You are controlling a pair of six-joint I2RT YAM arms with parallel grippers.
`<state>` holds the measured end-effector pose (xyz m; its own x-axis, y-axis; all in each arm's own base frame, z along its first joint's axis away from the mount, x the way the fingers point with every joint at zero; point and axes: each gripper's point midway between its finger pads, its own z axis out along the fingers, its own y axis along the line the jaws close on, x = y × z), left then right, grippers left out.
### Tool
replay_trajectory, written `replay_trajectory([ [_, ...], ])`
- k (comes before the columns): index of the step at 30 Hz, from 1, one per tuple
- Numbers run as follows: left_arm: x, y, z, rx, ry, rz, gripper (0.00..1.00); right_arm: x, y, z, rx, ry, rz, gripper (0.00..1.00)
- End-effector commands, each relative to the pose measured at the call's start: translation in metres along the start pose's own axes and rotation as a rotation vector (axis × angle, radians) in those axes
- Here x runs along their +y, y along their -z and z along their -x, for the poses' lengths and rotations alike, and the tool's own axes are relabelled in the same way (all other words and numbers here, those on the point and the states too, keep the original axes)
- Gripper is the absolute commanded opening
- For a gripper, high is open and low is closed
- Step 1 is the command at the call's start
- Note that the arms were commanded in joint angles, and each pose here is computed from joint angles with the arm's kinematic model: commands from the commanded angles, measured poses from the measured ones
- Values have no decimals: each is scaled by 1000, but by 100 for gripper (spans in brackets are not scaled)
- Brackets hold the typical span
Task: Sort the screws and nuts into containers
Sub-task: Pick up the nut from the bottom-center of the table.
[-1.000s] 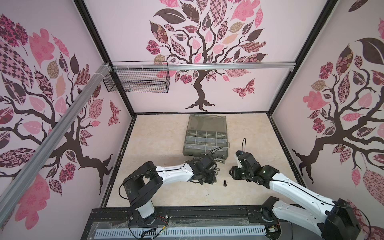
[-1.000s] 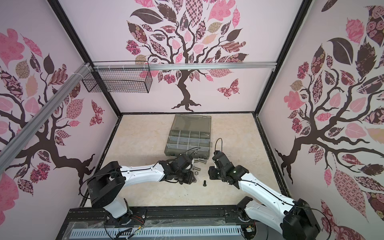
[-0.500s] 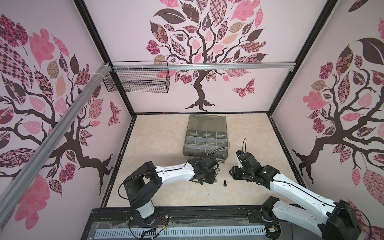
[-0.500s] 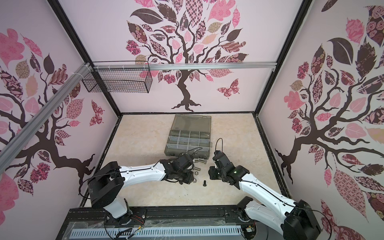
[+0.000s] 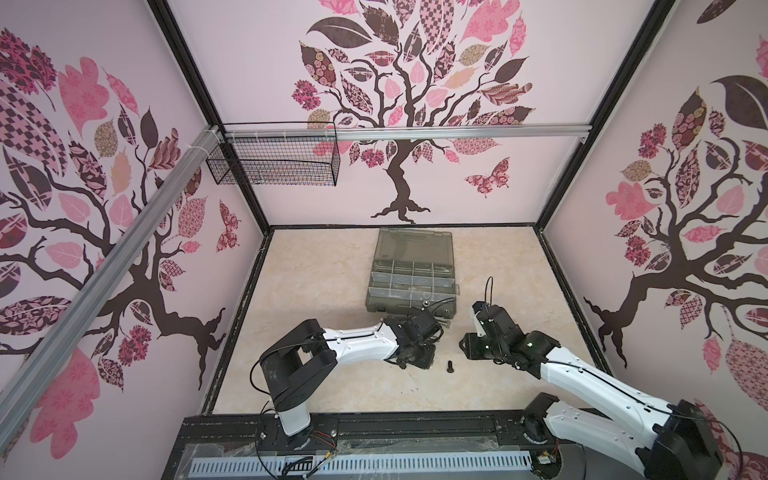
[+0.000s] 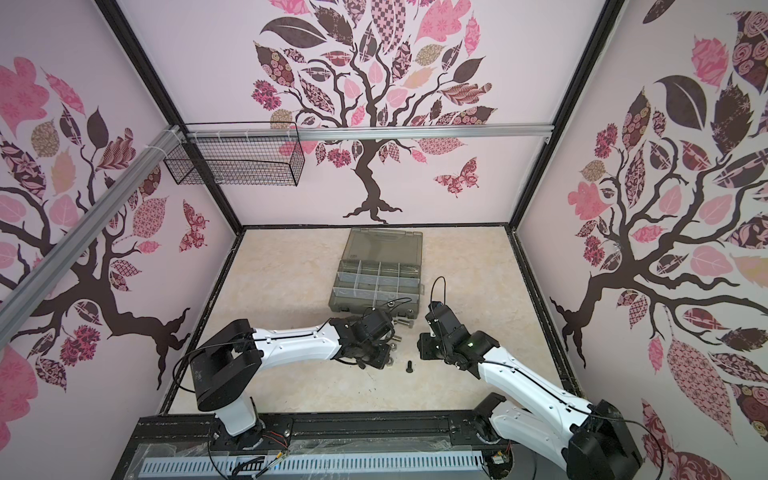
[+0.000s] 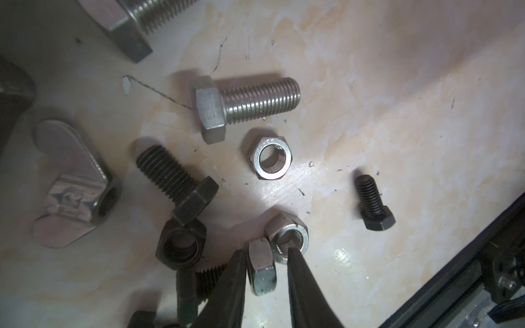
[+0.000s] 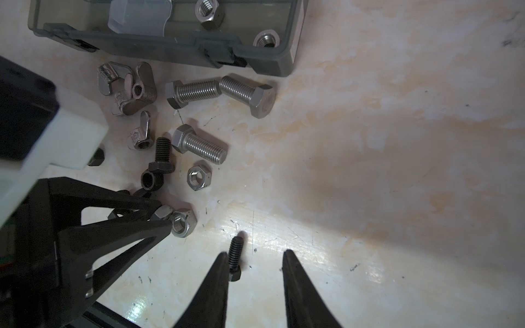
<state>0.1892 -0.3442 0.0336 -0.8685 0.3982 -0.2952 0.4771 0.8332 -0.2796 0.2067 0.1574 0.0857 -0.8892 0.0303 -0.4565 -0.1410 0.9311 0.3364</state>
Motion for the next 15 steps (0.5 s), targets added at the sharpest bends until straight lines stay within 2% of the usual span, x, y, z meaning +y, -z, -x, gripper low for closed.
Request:
replay_trajectory([
  [1, -3, 3, 8, -21, -23, 15, 27, -3, 0, -4, 11, 1, -13, 35],
  [15, -4, 4, 13, -32, -34, 29, 12, -1, 1, -5, 12, 2, -4, 32],
])
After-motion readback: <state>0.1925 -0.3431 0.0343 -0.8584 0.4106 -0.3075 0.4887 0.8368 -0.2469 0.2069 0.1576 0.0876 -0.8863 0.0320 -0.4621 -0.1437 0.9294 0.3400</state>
